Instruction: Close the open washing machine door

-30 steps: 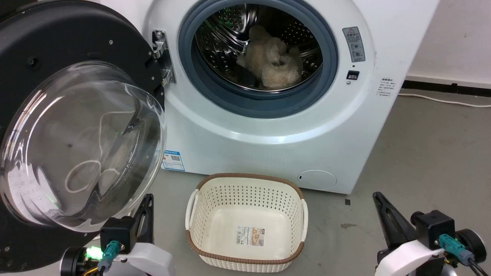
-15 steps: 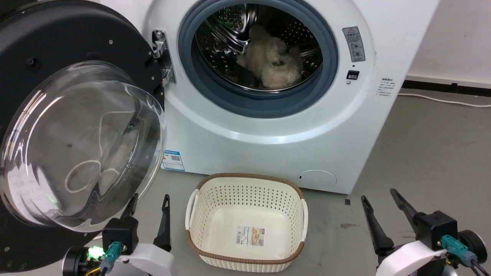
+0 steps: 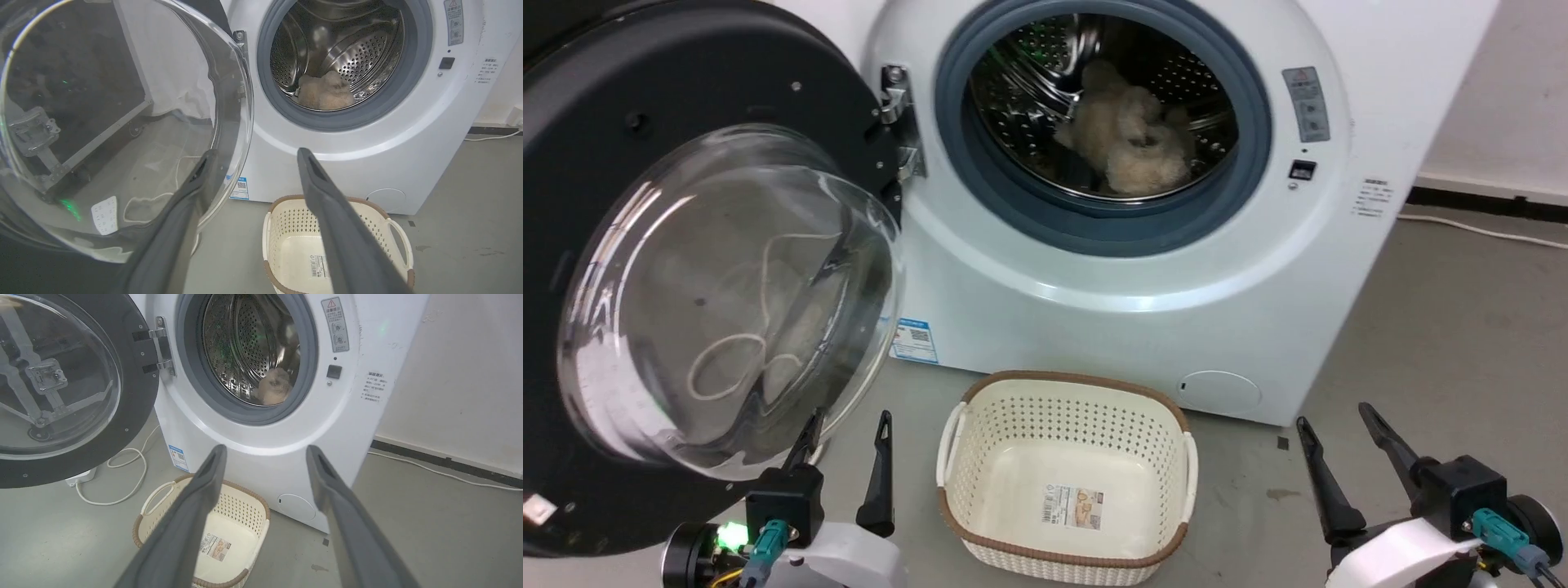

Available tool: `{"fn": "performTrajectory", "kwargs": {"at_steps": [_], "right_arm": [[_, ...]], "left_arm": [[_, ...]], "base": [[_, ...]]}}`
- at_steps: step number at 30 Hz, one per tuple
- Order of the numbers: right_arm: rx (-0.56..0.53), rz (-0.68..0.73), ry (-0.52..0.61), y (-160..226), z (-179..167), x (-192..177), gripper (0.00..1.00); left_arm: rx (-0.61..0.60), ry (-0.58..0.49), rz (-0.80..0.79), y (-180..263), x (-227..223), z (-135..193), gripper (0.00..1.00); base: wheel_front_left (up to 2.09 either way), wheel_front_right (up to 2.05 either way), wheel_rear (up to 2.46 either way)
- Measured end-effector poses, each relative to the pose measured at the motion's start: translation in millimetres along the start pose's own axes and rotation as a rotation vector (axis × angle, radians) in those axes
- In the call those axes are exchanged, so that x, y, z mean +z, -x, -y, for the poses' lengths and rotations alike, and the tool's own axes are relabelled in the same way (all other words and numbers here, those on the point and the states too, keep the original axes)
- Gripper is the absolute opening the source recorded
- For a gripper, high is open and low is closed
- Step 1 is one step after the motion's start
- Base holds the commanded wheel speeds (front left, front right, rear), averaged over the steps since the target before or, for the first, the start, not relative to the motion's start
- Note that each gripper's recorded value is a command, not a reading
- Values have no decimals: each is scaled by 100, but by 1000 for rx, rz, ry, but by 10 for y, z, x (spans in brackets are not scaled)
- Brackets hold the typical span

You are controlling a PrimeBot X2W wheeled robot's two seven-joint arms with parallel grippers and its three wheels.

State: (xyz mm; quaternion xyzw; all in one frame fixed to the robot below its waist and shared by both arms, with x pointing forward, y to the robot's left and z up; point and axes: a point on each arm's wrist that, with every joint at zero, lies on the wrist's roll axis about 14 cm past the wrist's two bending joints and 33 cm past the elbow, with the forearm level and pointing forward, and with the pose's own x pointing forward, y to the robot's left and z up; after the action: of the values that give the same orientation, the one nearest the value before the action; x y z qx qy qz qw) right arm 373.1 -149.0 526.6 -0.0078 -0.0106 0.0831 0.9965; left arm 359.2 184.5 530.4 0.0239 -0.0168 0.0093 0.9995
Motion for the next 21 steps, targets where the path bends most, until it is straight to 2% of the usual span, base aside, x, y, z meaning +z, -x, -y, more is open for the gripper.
{"fn": "performTrajectory", "kwargs": {"at_steps": [21], "right_arm": [[203,10,-17,-179,-637,-40,100]], "left_arm": [[120,-11,40,310,60,-375,100]], "base": [[0,0,0]]}}
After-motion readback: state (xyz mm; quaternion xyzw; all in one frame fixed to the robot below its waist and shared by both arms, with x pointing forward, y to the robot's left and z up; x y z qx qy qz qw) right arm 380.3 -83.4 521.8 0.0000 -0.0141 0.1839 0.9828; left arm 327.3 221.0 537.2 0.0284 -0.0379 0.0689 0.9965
